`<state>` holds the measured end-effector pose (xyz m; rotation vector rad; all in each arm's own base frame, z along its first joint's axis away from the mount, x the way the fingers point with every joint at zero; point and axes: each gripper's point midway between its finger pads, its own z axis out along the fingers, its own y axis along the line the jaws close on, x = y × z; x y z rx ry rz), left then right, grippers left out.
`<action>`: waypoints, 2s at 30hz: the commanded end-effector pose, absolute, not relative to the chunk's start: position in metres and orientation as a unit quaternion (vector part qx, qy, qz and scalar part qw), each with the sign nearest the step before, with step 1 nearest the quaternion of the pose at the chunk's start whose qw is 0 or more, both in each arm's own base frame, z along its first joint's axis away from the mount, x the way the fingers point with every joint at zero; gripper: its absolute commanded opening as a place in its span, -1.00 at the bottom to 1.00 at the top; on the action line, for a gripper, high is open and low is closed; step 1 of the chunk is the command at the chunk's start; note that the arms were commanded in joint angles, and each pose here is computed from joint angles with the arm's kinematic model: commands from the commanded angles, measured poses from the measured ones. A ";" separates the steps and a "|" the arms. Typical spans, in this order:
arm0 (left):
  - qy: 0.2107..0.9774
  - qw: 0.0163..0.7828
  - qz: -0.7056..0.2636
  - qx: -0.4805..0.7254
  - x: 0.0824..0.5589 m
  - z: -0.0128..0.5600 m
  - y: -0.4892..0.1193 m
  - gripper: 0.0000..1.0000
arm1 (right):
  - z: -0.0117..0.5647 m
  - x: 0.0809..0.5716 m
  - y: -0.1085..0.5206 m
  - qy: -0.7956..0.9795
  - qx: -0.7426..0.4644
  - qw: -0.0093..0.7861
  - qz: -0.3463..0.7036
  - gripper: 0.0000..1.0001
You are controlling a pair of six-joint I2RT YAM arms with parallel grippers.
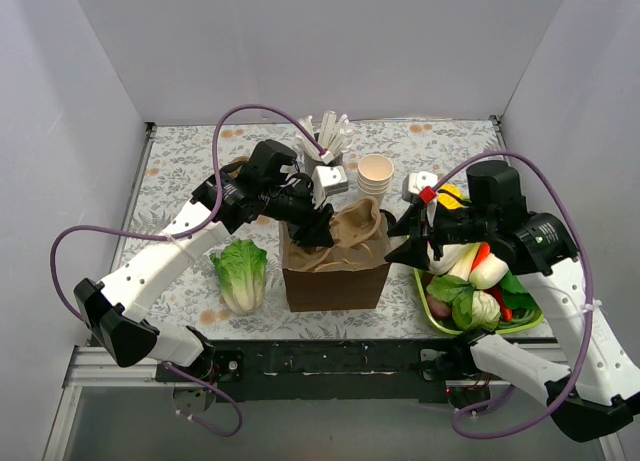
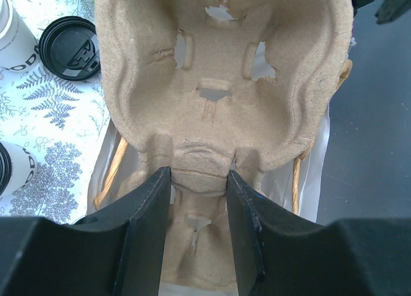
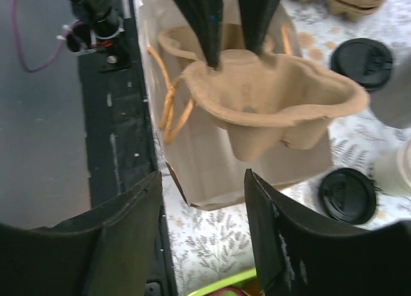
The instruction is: Pack the takeout coffee
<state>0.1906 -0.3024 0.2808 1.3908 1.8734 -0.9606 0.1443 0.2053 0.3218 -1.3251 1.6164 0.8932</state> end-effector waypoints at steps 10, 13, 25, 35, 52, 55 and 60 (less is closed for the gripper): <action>0.696 0.332 -0.347 0.533 0.192 0.293 -0.297 -1.00 | 0.324 0.127 0.233 0.623 -0.512 0.339 0.485 -0.09; 0.698 0.334 -0.344 0.531 0.193 0.293 -0.297 -1.00 | 0.327 0.125 0.236 0.617 -0.513 0.325 0.500 -0.14; 0.700 0.343 -0.340 0.526 0.198 0.297 -0.297 -1.00 | 0.327 0.126 0.251 0.608 -0.509 0.306 0.527 -0.03; 0.711 0.344 -0.332 0.515 0.203 0.293 -0.295 -1.00 | 0.330 0.106 0.251 0.582 -0.557 0.290 0.517 -0.97; 0.679 0.305 -0.284 0.604 0.186 0.268 -0.292 -1.00 | 0.368 0.102 0.246 0.497 -0.695 0.381 0.354 0.15; 0.686 0.300 -0.261 0.610 0.192 0.262 -0.290 -1.00 | 0.401 0.124 0.244 0.510 -0.662 0.455 0.306 0.22; 0.698 0.282 -0.229 0.617 0.200 0.258 -0.286 -1.00 | 0.449 0.166 0.224 0.536 -0.577 0.578 0.214 0.40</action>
